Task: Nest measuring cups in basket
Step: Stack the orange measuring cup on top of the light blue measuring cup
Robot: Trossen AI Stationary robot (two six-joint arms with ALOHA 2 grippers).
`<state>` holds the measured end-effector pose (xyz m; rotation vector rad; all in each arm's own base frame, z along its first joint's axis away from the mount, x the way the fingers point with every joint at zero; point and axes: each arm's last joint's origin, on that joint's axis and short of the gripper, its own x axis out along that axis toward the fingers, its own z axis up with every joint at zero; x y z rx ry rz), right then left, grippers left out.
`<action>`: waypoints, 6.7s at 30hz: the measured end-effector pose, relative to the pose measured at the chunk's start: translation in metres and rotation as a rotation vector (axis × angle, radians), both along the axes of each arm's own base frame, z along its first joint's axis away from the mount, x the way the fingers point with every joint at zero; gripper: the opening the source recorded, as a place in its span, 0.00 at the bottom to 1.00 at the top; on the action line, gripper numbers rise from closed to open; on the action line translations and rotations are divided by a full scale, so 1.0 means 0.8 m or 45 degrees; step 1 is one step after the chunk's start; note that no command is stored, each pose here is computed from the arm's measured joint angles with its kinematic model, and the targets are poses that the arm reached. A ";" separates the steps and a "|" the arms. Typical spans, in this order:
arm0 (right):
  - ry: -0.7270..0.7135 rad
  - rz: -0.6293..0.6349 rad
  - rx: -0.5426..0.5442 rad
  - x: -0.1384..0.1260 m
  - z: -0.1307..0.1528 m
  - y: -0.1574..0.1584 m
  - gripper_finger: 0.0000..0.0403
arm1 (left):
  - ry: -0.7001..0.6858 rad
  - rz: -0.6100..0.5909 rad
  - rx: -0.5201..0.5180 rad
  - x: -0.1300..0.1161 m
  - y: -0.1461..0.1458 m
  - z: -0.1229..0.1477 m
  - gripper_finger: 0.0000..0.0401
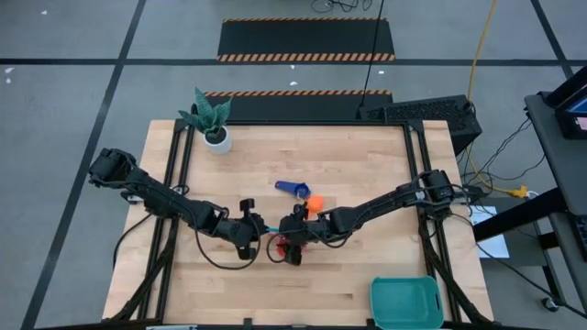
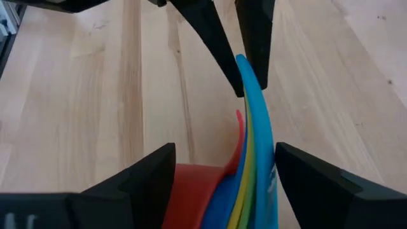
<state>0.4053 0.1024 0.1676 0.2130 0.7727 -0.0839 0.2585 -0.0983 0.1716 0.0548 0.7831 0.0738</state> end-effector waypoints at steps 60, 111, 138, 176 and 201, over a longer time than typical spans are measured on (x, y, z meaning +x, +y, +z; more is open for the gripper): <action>0.026 0.008 0.028 0.000 -0.004 -0.004 0.34 | -0.265 0.047 0.208 0.023 -0.073 -0.082 0.77; -0.196 -0.202 -0.706 -0.160 0.083 0.060 0.34 | -0.197 0.046 1.134 0.054 -0.059 -0.038 0.13; -0.210 -0.216 -0.686 -0.177 0.079 0.049 0.34 | -0.043 -0.115 1.271 0.054 -0.066 -0.088 0.27; -0.336 -0.016 -0.664 -0.156 0.050 0.015 0.34 | -0.064 0.183 0.705 0.055 -0.021 -0.070 0.59; -0.123 -0.002 -0.313 -0.134 0.033 -0.089 0.34 | -0.162 0.076 0.688 0.086 0.042 -0.024 0.59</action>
